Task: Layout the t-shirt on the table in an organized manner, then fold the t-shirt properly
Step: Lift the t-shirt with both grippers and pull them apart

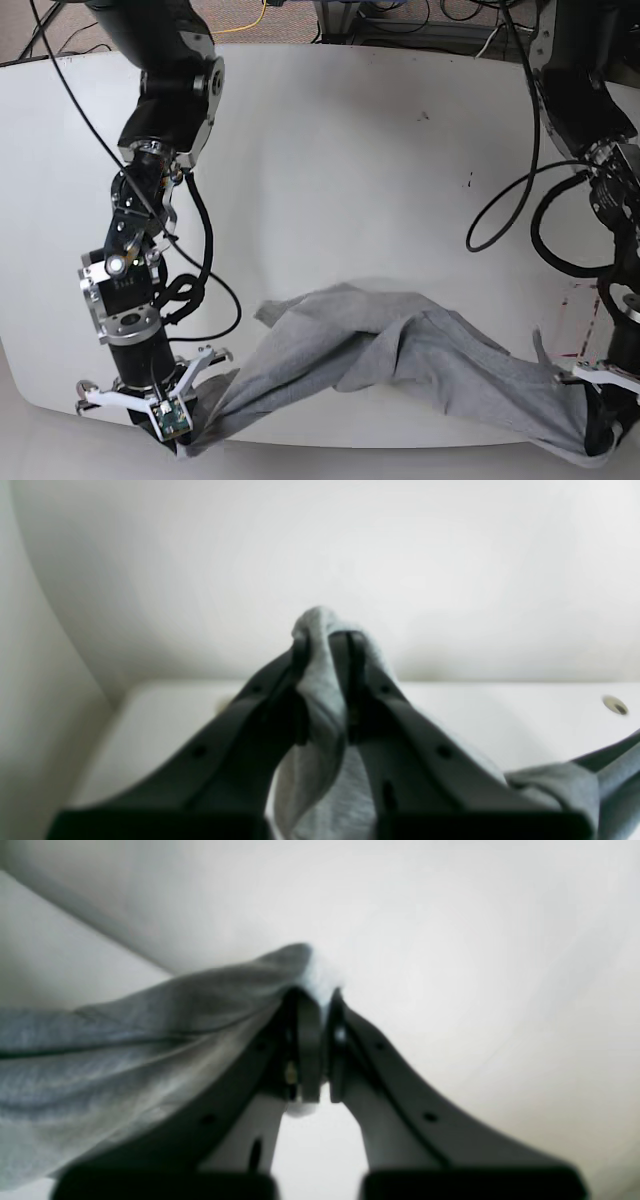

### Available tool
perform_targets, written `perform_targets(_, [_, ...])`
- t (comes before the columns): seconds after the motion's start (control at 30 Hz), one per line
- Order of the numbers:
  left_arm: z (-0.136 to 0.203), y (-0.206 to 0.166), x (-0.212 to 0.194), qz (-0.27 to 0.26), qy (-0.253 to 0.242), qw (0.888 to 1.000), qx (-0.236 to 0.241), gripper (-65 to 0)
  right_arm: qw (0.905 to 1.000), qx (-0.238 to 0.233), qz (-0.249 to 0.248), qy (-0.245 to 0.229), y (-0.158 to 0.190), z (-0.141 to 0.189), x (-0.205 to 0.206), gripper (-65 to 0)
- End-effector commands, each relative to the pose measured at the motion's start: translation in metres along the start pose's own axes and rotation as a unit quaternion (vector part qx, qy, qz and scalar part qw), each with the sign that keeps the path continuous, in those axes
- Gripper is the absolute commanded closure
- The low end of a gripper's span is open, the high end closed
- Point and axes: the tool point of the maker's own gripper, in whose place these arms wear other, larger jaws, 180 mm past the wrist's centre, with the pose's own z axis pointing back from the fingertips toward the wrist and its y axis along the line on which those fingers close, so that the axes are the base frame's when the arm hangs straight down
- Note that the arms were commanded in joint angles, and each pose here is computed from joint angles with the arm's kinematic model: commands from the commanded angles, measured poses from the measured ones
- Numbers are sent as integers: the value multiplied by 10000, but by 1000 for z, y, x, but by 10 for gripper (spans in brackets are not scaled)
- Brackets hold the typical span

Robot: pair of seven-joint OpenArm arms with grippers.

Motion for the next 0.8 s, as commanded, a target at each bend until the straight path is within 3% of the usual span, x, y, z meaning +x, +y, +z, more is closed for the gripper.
perform_targets(0.0, [0,6,66,-151,-864,9961,78,0,9978,-460,105,-468,-45,-9,47,-2])
perform_targets(0.2, [4,17,117,-395,-1383,9894,205,0,9956,-708,323,-514,-83,-19,76,-2])
perform_targets(0.43, [3,38,147,-393,-1595,9856,408,0,9945,-865,386,-445,-113,-32,87,-2])
perform_targets(0.6, [-2,76,144,-129,-1452,9867,716,0,9938,-959,441,-339,-126,-32,81,-2])
perform_targets(0.77, [-3,88,126,149,-1278,9898,611,0,9949,-904,443,-53,-119,-28,51,-2])
